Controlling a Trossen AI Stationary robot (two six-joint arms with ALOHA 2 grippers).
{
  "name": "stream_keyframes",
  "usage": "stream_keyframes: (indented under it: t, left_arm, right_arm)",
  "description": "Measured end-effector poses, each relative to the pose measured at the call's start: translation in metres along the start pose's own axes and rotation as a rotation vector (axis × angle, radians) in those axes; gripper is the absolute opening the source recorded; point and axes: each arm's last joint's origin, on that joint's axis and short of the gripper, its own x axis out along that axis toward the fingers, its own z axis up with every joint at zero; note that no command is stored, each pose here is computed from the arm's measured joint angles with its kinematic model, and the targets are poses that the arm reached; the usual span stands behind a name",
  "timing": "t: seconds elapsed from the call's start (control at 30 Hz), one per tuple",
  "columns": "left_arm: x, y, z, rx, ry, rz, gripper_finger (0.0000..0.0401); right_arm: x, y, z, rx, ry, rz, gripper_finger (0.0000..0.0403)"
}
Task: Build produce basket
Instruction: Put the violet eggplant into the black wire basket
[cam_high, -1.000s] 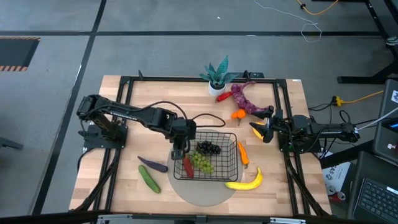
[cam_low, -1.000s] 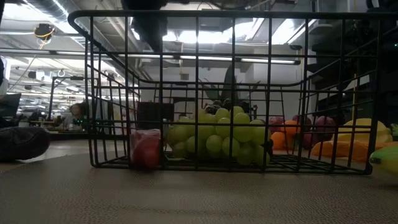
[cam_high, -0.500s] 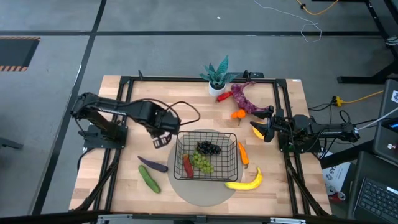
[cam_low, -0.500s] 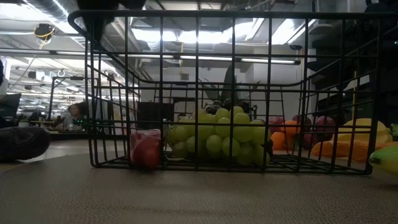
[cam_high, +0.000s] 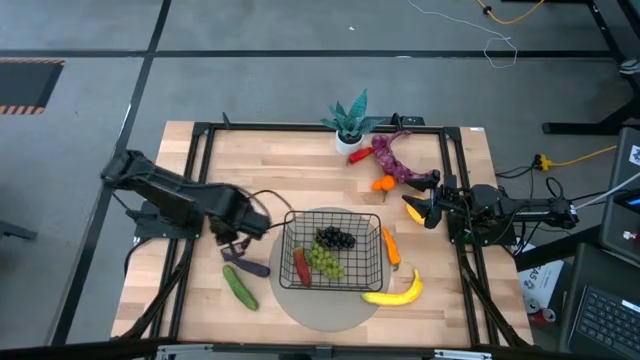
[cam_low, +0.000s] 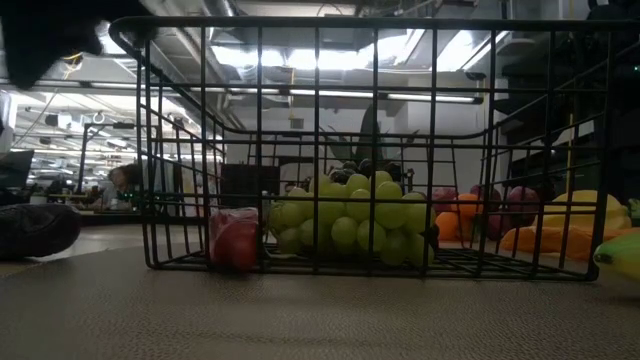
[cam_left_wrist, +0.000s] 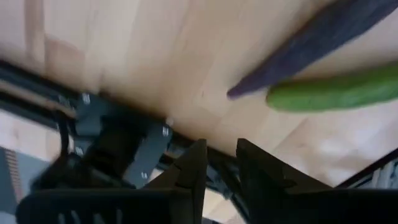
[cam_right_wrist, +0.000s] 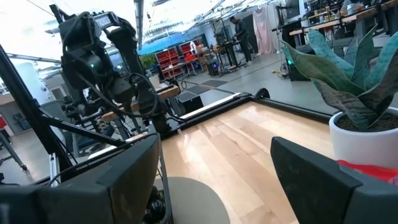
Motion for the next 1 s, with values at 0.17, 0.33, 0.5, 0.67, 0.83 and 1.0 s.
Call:
stream_keyframes:
  t: [0.17, 0.33, 0.5, 0.67, 0.83, 1.0]
  left_arm:
    - [-0.004, 0.023, -0.039, -0.042, -0.205, -0.097, 0.0054]
    - [0.007, 0.035, -0.056, -0.022, -0.550, -0.305, 0.0023]
    - [0.049, 0.027, -0.048, -0.001, -0.632, -0.450, 0.0002]
    - [0.085, 0.017, -0.036, -0.087, -0.645, -0.535, 0.0015]
    - [0.113, 0.017, -0.035, -0.162, -0.511, -0.537, 0.0048]
    - [0.117, 0.017, -0.036, -0.175, -0.461, -0.563, 0.0095]
  right_arm:
    - [0.000, 0.000, 0.000, 0.000, 0.000, 0.000, 0.0310]
    - [0.000, 0.000, 0.000, 0.000, 0.000, 0.000, 0.0310]
    - [0.000, 0.000, 0.000, 0.000, 0.000, 0.000, 0.0310]
    - [0.000, 0.000, 0.000, 0.000, 0.000, 0.000, 0.0310]
    - [0.000, 0.000, 0.000, 0.000, 0.000, 0.000, 0.0310]
    - [0.000, 0.000, 0.000, -0.002, 0.001, -0.001, 0.0310]
